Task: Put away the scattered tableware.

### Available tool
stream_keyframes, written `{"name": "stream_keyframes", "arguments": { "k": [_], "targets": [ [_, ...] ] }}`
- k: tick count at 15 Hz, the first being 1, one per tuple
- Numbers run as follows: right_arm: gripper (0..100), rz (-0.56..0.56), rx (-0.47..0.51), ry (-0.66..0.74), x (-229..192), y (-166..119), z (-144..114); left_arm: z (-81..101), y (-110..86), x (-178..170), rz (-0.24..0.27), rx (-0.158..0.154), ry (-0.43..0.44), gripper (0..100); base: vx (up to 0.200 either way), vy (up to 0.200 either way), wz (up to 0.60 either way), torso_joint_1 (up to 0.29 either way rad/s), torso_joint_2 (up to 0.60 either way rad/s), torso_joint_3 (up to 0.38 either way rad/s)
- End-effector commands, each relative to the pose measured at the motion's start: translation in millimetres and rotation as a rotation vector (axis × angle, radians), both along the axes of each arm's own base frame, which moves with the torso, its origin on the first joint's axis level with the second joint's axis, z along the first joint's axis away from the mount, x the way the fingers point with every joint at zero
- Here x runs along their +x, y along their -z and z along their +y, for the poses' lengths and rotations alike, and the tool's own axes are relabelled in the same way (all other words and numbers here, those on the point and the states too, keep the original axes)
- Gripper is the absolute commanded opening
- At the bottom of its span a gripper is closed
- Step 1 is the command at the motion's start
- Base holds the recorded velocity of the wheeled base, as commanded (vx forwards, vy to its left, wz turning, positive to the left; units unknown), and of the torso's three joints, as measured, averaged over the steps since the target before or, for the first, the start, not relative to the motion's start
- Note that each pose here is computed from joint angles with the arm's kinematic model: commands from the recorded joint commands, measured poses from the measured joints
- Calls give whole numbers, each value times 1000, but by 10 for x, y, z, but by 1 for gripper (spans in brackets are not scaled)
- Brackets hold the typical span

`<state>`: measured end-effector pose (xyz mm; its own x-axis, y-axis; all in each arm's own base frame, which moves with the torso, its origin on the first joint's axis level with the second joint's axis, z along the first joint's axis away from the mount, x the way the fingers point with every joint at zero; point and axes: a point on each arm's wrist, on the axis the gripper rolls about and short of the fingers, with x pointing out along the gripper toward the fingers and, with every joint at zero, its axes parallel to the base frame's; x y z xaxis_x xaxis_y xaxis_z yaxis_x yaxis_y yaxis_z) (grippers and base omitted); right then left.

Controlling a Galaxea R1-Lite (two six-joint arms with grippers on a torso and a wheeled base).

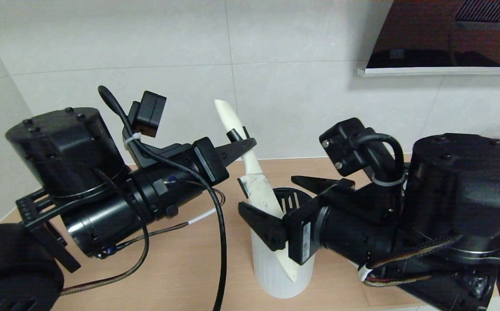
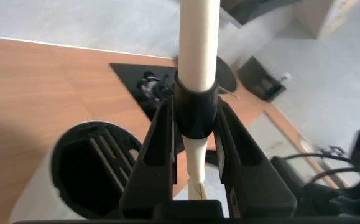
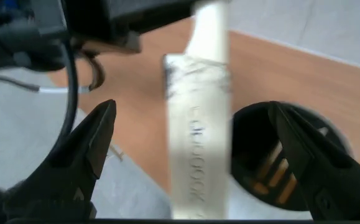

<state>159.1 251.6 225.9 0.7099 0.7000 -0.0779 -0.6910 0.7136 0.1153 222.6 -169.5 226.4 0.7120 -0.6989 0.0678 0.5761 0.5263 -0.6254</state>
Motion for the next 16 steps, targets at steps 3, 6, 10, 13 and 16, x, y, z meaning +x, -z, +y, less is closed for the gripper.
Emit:
{"name": "stream_keyframes", "arguments": {
  "k": [3,6,10,13,16],
  "targets": [
    [100,-77,95,191,190,-360,-628,-62,-531,140,-42,-6,-169,0,0,0,0,0,0,0],
    [100,-129,129,402,508,-523,-1213,-56,-769,178,-115,151,-284,0,0,0,0,0,0,0],
    [100,-145,130,428,605,-559,-1414,-250,-772,-51,-159,289,-491,0,0,0,0,0,0,0],
    [100,-135,120,429,635,-524,-1398,-562,-646,-201,-159,361,-494,0,0,0,0,0,0,0],
    [100,-131,115,428,646,-508,-1392,-683,-518,-191,-157,404,-529,0,0,0,0,0,0,0]
  ]
}}
